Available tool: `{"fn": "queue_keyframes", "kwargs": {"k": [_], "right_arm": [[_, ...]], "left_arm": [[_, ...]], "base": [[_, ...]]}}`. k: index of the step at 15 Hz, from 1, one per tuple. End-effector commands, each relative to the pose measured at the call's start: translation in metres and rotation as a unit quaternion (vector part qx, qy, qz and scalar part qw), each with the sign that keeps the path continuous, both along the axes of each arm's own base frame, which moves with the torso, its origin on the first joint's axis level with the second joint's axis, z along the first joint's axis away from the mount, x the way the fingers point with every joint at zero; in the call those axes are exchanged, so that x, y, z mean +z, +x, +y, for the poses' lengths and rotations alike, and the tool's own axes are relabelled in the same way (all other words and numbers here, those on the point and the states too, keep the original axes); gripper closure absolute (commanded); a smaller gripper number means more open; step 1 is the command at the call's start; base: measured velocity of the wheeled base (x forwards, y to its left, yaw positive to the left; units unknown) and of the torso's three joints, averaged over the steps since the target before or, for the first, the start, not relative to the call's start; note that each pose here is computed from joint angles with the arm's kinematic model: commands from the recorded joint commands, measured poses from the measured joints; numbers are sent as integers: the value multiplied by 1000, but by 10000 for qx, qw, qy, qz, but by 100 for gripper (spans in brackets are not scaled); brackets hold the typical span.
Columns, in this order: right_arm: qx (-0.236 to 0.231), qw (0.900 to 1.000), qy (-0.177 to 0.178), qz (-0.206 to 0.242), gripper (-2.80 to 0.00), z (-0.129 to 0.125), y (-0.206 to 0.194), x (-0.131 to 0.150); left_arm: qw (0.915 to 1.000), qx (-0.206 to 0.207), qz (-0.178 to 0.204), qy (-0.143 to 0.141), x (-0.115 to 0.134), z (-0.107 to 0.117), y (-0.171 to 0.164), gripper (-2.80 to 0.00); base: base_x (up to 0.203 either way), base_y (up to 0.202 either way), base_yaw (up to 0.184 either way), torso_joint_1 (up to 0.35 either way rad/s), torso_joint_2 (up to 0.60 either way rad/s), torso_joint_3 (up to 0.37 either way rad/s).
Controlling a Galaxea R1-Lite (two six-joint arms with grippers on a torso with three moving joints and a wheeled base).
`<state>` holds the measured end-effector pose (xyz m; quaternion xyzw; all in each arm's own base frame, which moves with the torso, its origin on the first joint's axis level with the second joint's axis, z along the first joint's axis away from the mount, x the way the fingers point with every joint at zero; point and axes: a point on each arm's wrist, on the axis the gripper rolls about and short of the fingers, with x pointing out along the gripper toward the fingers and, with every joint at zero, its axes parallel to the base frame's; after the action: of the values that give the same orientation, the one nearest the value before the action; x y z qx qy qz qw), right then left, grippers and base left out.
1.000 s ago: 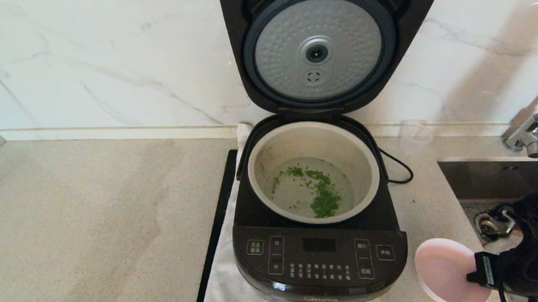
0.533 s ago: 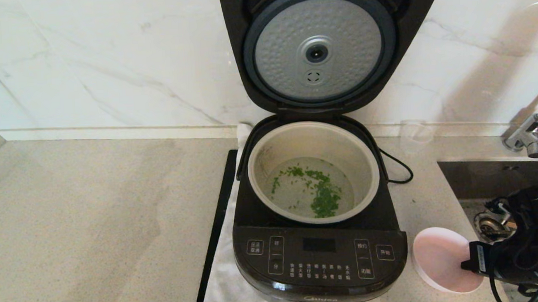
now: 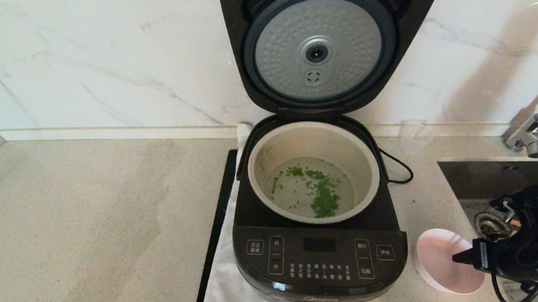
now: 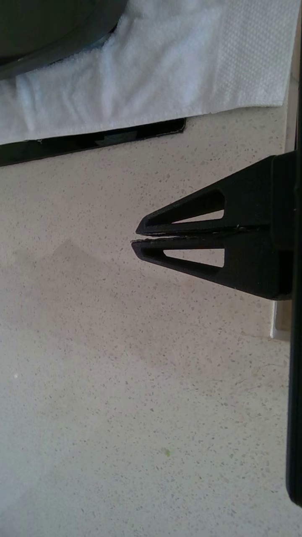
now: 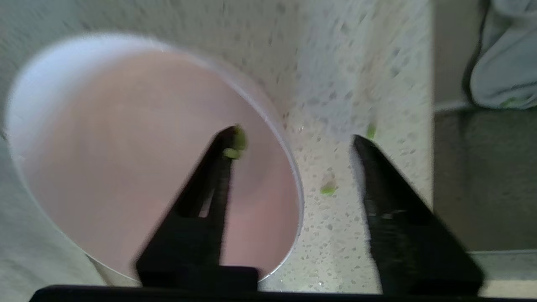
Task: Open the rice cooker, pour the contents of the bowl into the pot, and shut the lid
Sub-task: Place the bowl on the table, then turn off the tap
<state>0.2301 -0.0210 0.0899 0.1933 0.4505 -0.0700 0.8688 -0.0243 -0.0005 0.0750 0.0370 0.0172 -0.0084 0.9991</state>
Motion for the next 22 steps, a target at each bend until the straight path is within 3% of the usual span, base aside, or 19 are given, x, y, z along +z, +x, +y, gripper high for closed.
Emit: {"fn": "queue_keyframes", "kwargs": {"k": [1, 3, 4, 10, 15, 18, 22], "right_arm": [[-141, 9990, -7, -413, -280, -4, -7, 20], [-360, 9958, -58, -841, -280, -12, -17, 42], [-428, 9944, -91, -962, 0, -14, -23, 53], [-532, 9829, -237, -1749, 0, -12, -48, 105], [-1593, 9674, -1168, -1587, 0, -31, -31, 105], [-2350, 9455, -1759, -1412, 0, -55, -5, 95], [-3163, 9019, -2531, -1496, 0, -97, 27, 77]], "left_arm": [[10000, 1, -6, 3, 0, 0, 0, 0], [10000, 1, -6, 3, 0, 0, 0, 0], [10000, 1, -10, 3, 0, 0, 0, 0], [10000, 1, -6, 3, 0, 0, 0, 0], [10000, -3, -6, 3, 0, 0, 0, 0], [10000, 1, -6, 3, 0, 0, 0, 0], [10000, -5, -6, 3, 0, 0, 0, 0]], "base": [[0, 0, 0, 0, 0, 0], [0, 0, 0, 0, 0, 0], [0, 0, 0, 0, 0, 0], [0, 0, 0, 0, 0, 0], [0, 0, 0, 0, 0, 0], [0, 0, 0, 0, 0, 0], [0, 0, 0, 0, 0, 0]]}}
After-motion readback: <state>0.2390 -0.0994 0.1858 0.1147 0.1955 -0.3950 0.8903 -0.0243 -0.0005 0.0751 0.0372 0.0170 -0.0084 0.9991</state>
